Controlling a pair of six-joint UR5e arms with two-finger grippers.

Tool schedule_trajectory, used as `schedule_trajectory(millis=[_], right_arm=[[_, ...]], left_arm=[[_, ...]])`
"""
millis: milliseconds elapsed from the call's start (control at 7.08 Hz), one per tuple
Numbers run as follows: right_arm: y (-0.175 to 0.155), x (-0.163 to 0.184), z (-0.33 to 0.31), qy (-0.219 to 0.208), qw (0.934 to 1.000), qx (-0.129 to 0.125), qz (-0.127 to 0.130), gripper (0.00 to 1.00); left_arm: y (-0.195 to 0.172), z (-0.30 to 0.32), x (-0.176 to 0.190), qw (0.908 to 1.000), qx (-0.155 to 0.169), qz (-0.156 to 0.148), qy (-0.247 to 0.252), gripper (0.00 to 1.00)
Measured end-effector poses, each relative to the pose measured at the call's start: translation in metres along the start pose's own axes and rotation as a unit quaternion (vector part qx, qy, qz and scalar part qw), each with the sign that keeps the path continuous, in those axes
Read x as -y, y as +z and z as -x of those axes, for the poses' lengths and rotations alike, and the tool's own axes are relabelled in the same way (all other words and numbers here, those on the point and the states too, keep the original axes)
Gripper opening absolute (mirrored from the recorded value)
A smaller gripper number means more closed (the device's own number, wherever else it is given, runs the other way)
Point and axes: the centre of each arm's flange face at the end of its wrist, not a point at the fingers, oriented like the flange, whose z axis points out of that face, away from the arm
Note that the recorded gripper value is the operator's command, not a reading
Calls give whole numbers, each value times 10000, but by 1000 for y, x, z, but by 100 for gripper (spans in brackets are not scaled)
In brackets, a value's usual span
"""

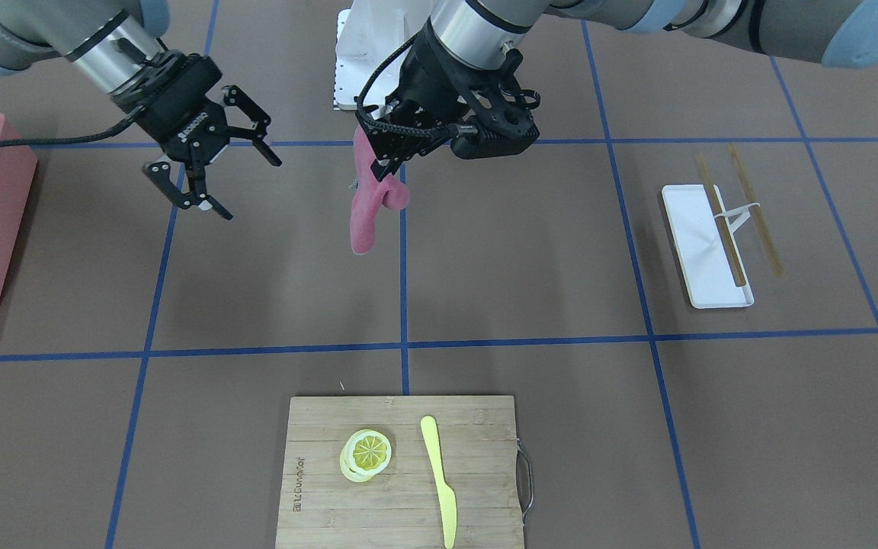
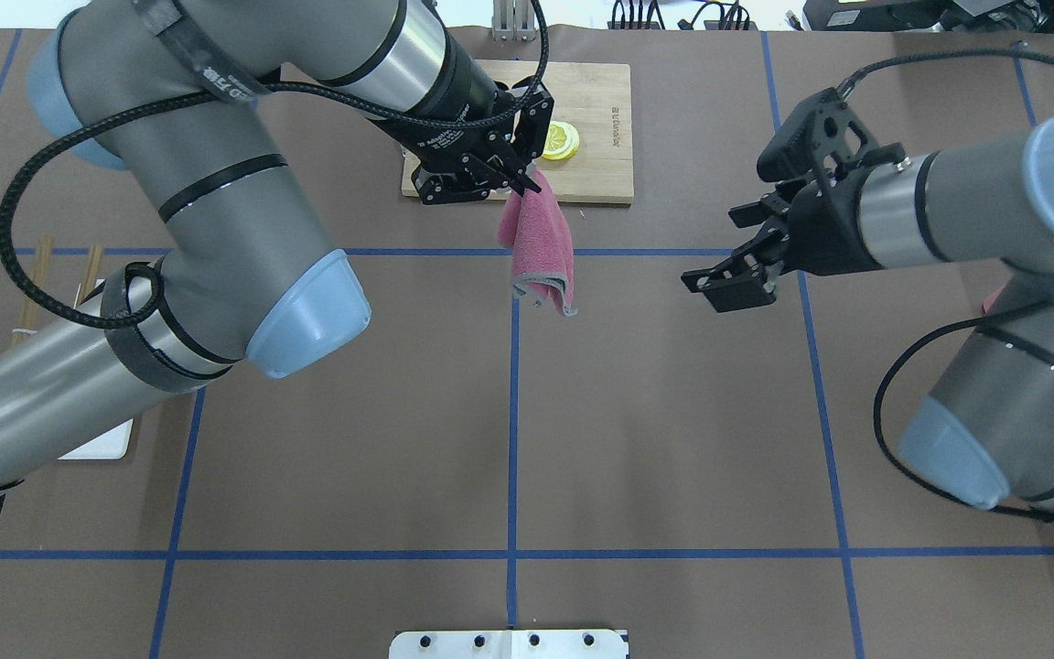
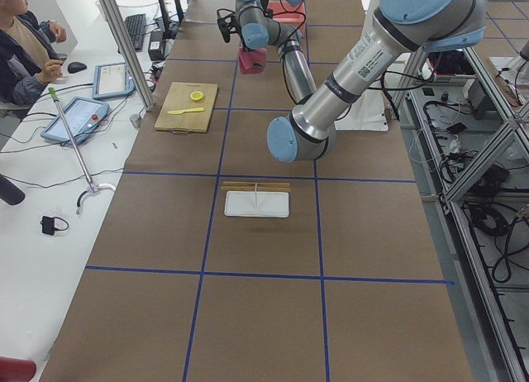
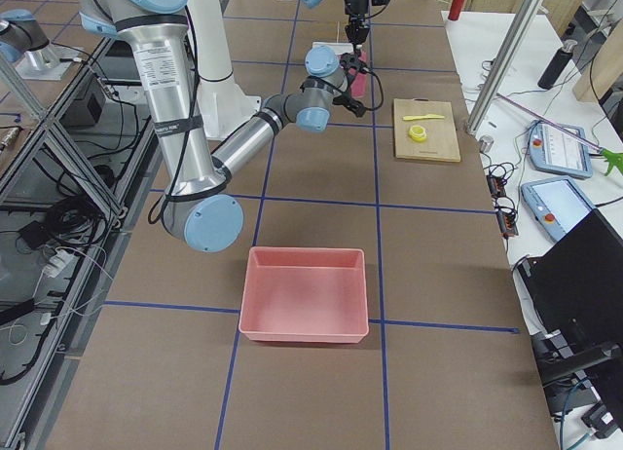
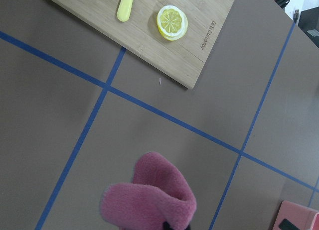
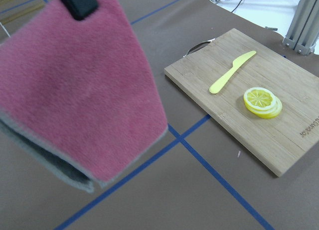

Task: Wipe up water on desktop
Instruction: 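Move the right gripper toward the cloth hanging from the left gripper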

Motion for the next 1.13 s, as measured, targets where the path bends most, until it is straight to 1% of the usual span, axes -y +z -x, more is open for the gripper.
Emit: schedule_trajectory(millis=[141, 282, 424, 706, 847, 988, 1129], right_arm=[[11, 2, 26, 125, 9997, -23, -229, 100], [19, 4, 48, 198, 9990, -76, -401, 100], [25, 3, 64, 217, 9983, -138, -523, 100], [25, 4, 78, 224, 9971, -232, -689, 99], [25, 6, 79, 228, 9965, -291, -751, 72], [23, 9, 79, 230, 9960, -319, -801, 73], [22, 11, 80, 231, 9956, -330, -843, 77]], left_arm=[[5, -13, 1, 9995, -6, -47, -311, 0], [7, -22, 1, 9981, -26, -103, -602, 0], [8, -25, 3, 9961, -57, -180, -859, 0], [6, -27, 4, 9919, -127, -297, -1226, 0], [5, -28, 2, 9903, -151, -299, -1346, 0], [7, -28, -3, 9896, -156, -267, -1404, 0], [9, -29, -11, 9894, -154, -218, -1427, 0]])
